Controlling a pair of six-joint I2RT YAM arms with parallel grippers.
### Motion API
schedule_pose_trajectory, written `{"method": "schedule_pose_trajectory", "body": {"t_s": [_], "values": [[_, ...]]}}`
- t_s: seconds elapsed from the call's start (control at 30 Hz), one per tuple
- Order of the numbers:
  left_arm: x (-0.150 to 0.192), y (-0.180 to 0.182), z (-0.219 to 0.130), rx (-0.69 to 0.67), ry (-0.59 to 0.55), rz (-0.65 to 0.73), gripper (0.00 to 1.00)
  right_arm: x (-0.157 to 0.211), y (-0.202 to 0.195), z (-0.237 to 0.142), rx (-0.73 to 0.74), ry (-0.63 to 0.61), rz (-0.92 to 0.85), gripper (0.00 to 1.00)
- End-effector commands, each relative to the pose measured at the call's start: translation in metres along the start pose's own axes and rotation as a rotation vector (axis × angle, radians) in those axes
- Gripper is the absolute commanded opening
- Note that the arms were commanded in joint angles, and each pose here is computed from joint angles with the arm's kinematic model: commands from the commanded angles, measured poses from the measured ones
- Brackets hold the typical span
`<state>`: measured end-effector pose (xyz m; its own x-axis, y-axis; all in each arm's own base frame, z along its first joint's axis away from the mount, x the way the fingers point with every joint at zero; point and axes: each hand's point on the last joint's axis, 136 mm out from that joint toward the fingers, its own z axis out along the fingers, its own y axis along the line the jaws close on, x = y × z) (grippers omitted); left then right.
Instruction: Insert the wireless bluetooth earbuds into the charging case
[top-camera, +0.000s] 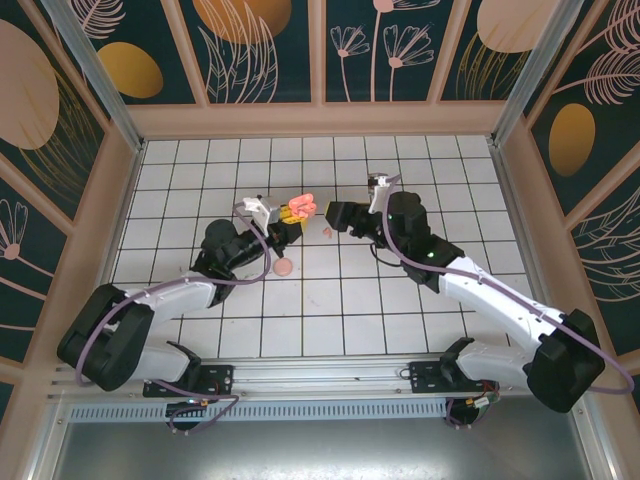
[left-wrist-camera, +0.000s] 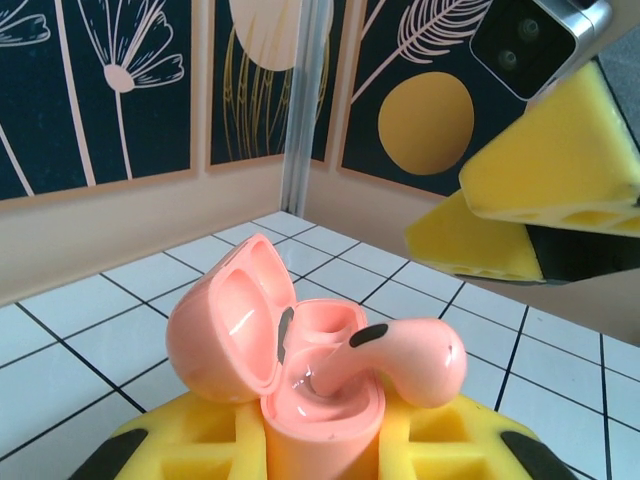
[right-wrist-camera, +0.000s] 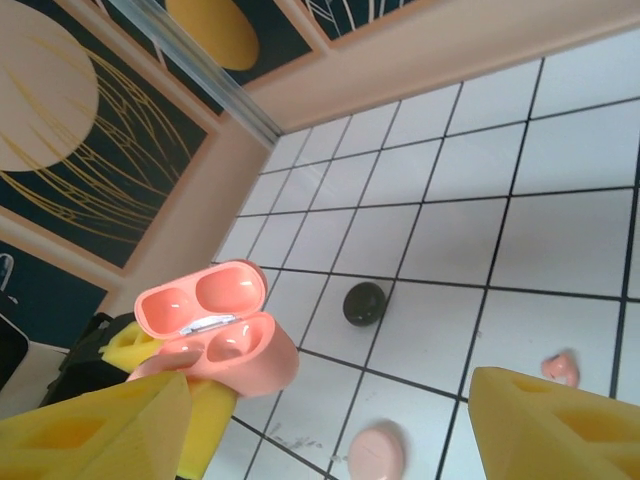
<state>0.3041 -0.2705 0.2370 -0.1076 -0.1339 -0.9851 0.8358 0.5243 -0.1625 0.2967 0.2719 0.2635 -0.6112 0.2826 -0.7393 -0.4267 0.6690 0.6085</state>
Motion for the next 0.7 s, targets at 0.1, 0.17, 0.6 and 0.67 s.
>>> {"method": "schedule_pose_trajectory", "body": {"t_s": [0.1, 0.17, 0.6, 0.67], "values": [[-0.006, -0.003, 0.005, 0.031, -0.066, -0.051, 0.0, 0.01, -0.004, 0.004, 0.029, 0.043, 0.058, 0.66], [-0.005, -0.001, 0.007, 0.03, -0.066, -0.056, 0.0, 0.017, 0.001, 0.004, 0.02, 0.066, 0.058, 0.6], [-0.006, -0.001, 0.01, 0.031, -0.057, -0.037, 0.0, 0.031, 0.049, 0.013, -0.086, 0.141, 0.032, 0.14], [-0.006, -0.001, 0.011, 0.032, -0.055, -0.035, 0.0, 0.03, 0.055, 0.016, -0.098, 0.144, 0.025, 0.13]]}}
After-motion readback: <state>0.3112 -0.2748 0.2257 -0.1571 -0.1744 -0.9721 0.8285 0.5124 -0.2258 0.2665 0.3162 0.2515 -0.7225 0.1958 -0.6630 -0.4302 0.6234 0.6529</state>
